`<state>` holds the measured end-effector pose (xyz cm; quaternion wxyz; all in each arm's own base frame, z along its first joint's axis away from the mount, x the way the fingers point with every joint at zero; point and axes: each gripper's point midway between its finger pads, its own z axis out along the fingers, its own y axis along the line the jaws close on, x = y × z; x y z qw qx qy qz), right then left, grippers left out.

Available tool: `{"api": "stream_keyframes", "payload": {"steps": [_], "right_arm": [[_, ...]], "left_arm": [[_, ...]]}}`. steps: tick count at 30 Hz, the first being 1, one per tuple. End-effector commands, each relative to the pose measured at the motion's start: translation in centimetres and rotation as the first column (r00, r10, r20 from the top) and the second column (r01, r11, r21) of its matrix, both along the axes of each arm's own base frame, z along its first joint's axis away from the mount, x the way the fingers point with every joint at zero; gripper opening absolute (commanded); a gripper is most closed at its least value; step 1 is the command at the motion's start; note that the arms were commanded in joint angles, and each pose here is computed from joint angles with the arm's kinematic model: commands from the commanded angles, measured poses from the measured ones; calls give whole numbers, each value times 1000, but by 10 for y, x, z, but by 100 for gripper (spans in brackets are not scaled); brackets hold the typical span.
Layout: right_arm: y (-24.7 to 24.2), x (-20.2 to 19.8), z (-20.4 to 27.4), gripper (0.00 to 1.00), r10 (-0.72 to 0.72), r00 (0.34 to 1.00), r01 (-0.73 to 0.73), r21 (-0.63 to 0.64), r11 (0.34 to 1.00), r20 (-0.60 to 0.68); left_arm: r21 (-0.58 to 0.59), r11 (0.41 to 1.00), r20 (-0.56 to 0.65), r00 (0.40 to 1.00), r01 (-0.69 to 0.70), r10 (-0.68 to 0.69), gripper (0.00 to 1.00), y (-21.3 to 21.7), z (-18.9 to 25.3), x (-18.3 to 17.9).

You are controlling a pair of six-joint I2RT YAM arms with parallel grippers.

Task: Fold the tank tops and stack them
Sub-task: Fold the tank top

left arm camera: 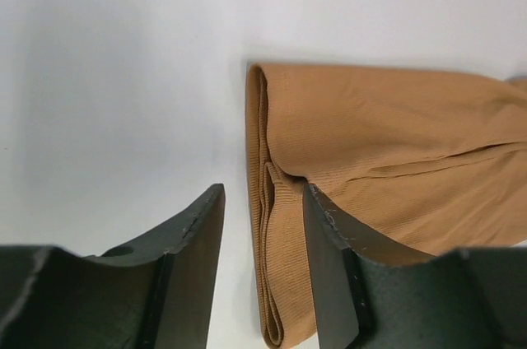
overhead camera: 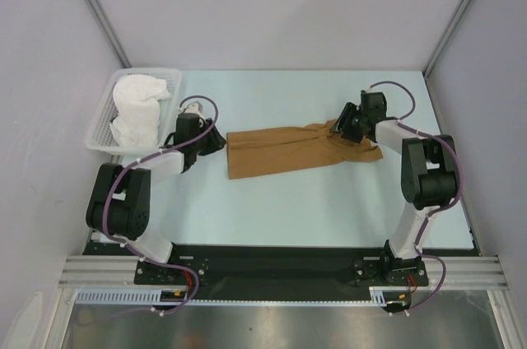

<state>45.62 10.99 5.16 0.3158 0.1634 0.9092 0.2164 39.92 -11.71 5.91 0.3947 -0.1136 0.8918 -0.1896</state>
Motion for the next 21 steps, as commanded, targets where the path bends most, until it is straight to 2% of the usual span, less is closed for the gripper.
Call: {"api": "stream_keyframes", "payload": {"steps": [1, 6, 7, 13, 17, 21], "right_arm": [[-12, 12, 44, 54, -60, 990, 64, -29, 998, 131], [-10, 13, 62, 52, -64, 982, 80, -84, 993, 179], [-6, 13, 65, 50, -53, 981, 70, -83, 994, 188], [32, 20, 60, 33, 41, 982, -33, -49, 998, 186], [60, 25, 51, 29, 114, 978, -116, 4, 993, 172], [60, 35, 37, 31, 106, 983, -103, -27, 994, 152]], "left_arm": [[9, 999, 100, 994, -42, 41, 48, 5, 41, 9], [17, 1000, 130, 991, 18, -20, 56, -8, 68, 22], [31, 999, 111, 993, 38, -41, 56, -12, 61, 24], [21, 989, 102, 983, 149, -151, 49, -47, 65, 39], [-7, 981, 76, 978, 195, -194, 43, -63, 51, 40], [-28, 975, 23, 975, 222, -222, 36, -72, 26, 35]]}}
